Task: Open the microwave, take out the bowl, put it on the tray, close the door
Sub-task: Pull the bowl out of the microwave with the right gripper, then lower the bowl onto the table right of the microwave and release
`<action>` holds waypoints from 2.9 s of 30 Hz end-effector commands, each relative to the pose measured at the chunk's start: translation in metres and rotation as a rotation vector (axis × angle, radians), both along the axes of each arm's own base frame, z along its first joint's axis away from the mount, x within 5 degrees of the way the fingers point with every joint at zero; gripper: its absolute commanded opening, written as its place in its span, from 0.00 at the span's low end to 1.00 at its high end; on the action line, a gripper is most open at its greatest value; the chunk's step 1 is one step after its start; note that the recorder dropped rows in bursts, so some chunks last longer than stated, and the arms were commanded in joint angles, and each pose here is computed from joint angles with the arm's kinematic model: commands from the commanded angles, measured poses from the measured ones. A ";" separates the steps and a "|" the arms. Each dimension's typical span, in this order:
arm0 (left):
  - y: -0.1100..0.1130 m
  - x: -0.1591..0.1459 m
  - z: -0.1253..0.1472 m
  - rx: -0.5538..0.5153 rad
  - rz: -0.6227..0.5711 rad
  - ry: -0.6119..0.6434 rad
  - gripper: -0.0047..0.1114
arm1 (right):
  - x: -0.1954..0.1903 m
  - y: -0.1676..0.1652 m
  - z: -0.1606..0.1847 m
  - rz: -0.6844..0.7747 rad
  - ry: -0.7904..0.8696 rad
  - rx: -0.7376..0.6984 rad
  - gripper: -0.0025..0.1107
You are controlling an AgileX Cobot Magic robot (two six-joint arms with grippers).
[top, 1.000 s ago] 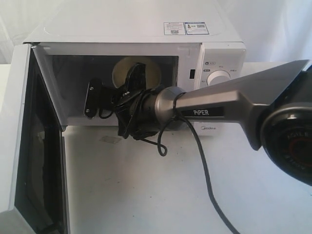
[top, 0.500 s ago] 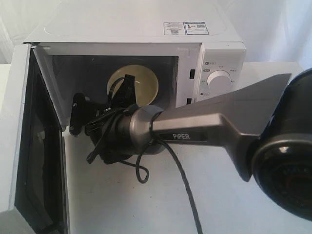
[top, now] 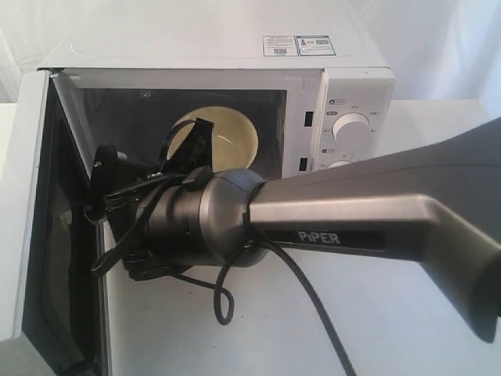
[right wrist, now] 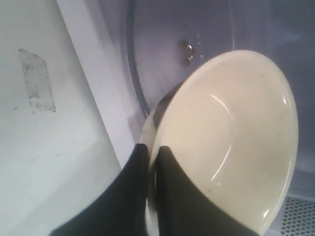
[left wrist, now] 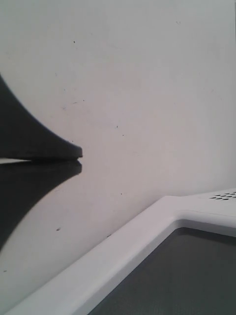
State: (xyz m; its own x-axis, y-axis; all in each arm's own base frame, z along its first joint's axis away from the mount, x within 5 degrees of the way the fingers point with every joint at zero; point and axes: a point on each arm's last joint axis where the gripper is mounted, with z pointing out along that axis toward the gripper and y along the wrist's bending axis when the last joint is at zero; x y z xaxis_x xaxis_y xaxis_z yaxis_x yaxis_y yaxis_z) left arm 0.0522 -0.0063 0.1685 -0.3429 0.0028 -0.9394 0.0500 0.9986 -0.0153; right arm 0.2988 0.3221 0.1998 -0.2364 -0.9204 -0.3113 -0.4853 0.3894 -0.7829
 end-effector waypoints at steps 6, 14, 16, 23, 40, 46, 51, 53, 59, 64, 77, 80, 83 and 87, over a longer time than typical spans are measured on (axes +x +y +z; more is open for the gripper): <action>0.000 0.000 -0.001 -0.010 0.000 -0.001 0.04 | -0.037 -0.009 -0.007 -0.134 0.084 -0.068 0.02; 0.000 0.000 -0.001 -0.010 0.000 -0.001 0.04 | -0.107 -0.065 0.015 -0.302 0.146 0.027 0.02; 0.000 0.000 -0.001 -0.010 0.000 -0.001 0.04 | -0.117 -0.092 0.031 -0.366 0.129 0.013 0.02; 0.000 0.000 -0.001 -0.010 0.000 -0.001 0.04 | -0.147 -0.172 0.063 -0.486 0.188 0.217 0.02; 0.000 0.000 -0.001 -0.010 0.000 -0.001 0.04 | -0.147 -0.220 0.007 -0.494 0.333 0.272 0.02; 0.000 0.000 -0.001 -0.010 0.000 -0.001 0.04 | -0.138 -0.221 -0.003 -0.509 0.364 0.258 0.02; 0.000 0.000 -0.001 -0.010 0.000 -0.001 0.04 | -0.134 -0.217 -0.002 -0.444 0.348 0.287 0.02; 0.000 0.000 -0.001 -0.010 0.000 -0.001 0.04 | -0.134 -0.217 -0.002 -0.450 0.354 0.292 0.02; 0.000 0.000 -0.001 -0.010 0.000 -0.001 0.04 | -0.134 -0.217 -0.003 -0.455 0.359 0.296 0.02; 0.000 0.000 -0.001 -0.010 0.000 -0.001 0.04 | -0.134 -0.216 -0.002 -0.439 0.352 0.297 0.02; 0.000 0.000 -0.001 -0.010 0.000 -0.001 0.04 | -0.133 -0.215 -0.003 -0.422 0.348 0.304 0.02; 0.000 0.000 -0.001 -0.010 0.000 -0.001 0.04 | -0.134 -0.213 -0.004 -0.422 0.361 0.321 0.02; 0.000 0.000 -0.001 -0.010 0.000 -0.001 0.04 | -0.133 -0.211 -0.010 -0.431 0.383 0.307 0.02; 0.000 0.000 -0.001 -0.010 0.000 -0.001 0.04 | -0.130 -0.210 -0.016 -0.427 0.389 0.264 0.02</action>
